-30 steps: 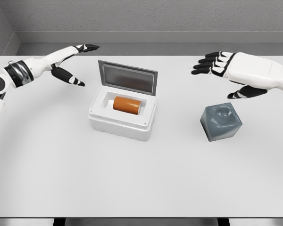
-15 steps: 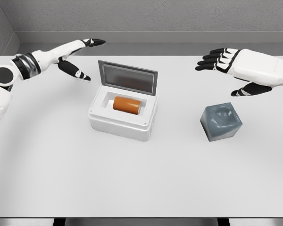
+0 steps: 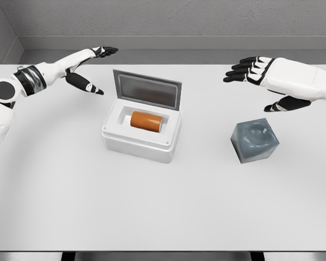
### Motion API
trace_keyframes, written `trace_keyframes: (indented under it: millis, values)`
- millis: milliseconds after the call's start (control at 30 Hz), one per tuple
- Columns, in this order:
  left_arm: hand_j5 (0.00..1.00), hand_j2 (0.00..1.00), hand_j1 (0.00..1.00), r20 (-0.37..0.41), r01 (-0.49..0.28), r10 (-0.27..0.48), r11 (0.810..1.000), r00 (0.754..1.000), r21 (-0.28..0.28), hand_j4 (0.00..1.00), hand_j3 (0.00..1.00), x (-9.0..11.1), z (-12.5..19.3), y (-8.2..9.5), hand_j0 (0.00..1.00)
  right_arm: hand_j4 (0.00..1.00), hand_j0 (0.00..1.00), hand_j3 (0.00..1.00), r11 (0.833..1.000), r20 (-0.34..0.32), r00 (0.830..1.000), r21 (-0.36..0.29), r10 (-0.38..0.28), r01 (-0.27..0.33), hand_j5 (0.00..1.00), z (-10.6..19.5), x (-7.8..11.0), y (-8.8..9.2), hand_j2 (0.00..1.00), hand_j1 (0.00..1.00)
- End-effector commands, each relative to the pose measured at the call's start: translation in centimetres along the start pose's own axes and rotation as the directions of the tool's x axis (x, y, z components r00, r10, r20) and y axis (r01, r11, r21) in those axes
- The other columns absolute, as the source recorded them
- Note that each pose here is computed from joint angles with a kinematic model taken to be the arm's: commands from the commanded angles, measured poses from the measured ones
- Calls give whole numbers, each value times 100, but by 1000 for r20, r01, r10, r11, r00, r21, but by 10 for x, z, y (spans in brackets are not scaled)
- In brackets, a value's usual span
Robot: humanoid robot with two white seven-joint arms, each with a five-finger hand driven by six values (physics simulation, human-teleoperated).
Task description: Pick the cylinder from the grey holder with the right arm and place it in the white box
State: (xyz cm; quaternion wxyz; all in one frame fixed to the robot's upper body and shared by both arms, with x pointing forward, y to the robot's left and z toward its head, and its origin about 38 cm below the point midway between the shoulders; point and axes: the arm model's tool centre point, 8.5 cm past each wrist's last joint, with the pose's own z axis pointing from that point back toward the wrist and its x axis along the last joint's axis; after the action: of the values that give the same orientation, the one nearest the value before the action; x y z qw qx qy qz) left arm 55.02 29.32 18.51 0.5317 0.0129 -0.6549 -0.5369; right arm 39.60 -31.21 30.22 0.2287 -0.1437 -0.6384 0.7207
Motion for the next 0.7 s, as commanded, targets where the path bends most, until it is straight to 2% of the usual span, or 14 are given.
trace_keyframes:
  millis: [0,67,667]
  values:
    - [100,100,100,-2,-12,12,1000,1000,-3,100,100,0,-3,-3,100,100,100,100,1000,-1,1000,-5,-6,6,100,0,-1,-1,100,100]
    - [100,100,100,-16,-24,24,999,1000,-23,100,100,-4,-7,-11,100,100,100,100,1000,-4,1000,-1,-9,9,100,0,-2,1,100,100]
    - [100,100,100,-29,-21,20,998,999,-57,100,100,-8,-8,-23,100,100,100,100,1000,-4,1000,3,-18,18,100,-1,-2,5,100,100]
